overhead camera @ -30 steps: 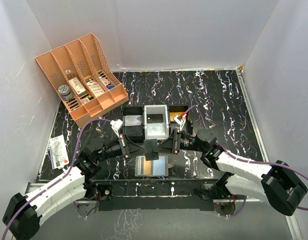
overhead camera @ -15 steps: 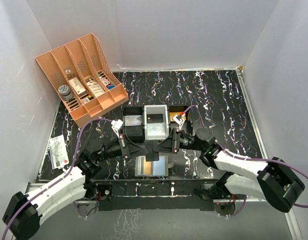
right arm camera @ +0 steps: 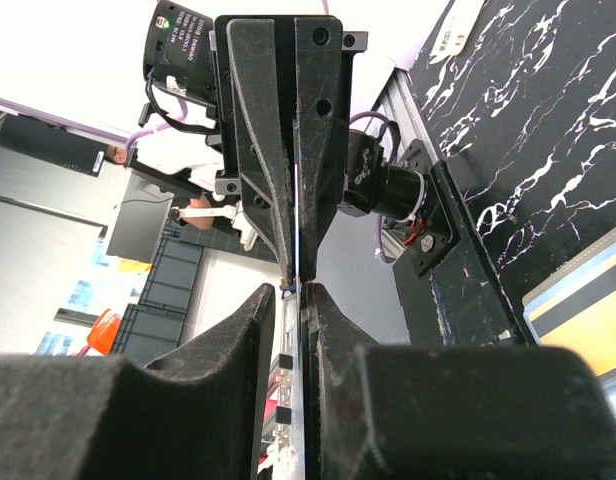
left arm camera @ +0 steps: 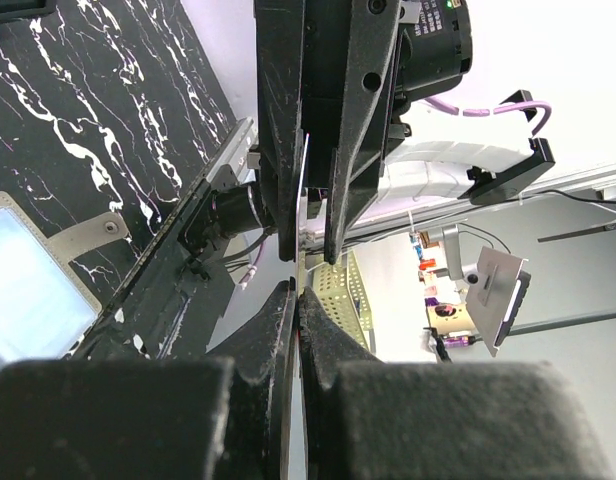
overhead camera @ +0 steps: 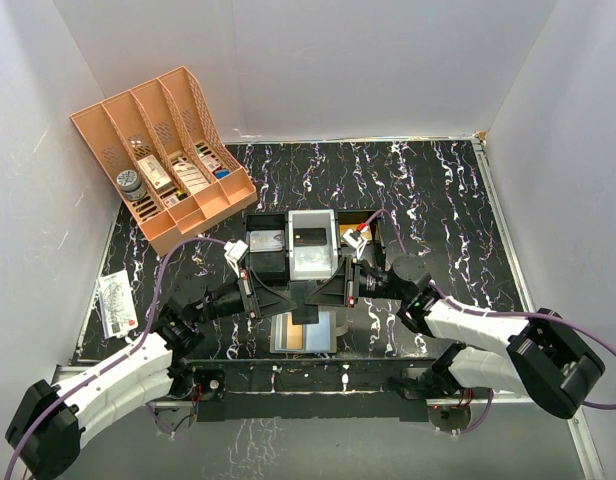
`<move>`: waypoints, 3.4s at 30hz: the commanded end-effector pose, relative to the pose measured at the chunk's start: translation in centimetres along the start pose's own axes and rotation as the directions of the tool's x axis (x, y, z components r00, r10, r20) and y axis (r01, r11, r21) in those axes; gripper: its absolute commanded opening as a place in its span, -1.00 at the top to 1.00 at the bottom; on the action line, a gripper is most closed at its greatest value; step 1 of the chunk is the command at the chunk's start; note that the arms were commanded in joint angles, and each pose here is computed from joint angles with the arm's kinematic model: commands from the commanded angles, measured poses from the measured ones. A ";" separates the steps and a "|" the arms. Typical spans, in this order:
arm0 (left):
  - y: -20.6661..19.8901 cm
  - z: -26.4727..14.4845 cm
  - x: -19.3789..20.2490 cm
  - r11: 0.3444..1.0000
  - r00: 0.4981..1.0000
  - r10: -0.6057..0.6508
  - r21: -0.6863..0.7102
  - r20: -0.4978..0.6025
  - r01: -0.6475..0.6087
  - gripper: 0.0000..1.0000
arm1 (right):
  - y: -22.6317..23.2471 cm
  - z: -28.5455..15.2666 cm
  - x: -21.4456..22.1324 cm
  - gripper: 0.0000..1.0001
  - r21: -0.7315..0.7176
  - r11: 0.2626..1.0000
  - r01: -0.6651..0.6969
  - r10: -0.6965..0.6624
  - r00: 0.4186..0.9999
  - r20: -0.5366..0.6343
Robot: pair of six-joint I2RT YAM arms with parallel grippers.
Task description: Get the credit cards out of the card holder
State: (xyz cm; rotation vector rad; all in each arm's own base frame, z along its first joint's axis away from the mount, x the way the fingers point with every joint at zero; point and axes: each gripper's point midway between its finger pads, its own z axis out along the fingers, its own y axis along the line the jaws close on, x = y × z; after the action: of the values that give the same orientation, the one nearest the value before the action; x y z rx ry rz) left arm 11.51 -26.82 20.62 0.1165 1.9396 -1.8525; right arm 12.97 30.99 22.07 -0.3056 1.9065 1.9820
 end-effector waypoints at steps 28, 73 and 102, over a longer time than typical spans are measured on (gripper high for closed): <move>5.1 -7.6 -5.8 0.623 0.958 0.281 -0.748 -0.061 -0.231 -0.97 | -1.3 -1.9 -7.6 1.00 0.459 0.811 0.363 -0.437 0.897 0.062; 9.7 -14.0 -14.3 0.349 0.887 0.462 -0.917 -0.014 -0.196 -0.97 | -11.7 0.5 -18.3 1.00 0.594 -0.278 0.755 -0.633 0.321 -0.704; 9.6 -14.7 -14.6 0.320 0.874 0.486 -0.928 -0.011 -0.189 -0.97 | -21.2 2.2 -19.4 1.00 0.388 -0.342 0.856 -0.569 0.140 -0.811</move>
State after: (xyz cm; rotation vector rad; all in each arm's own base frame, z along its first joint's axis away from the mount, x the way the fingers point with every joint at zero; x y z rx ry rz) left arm 23.95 -8.52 16.68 -0.0844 2.2229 -0.3064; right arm 38.12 30.44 10.06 -1.2023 1.7351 -0.2041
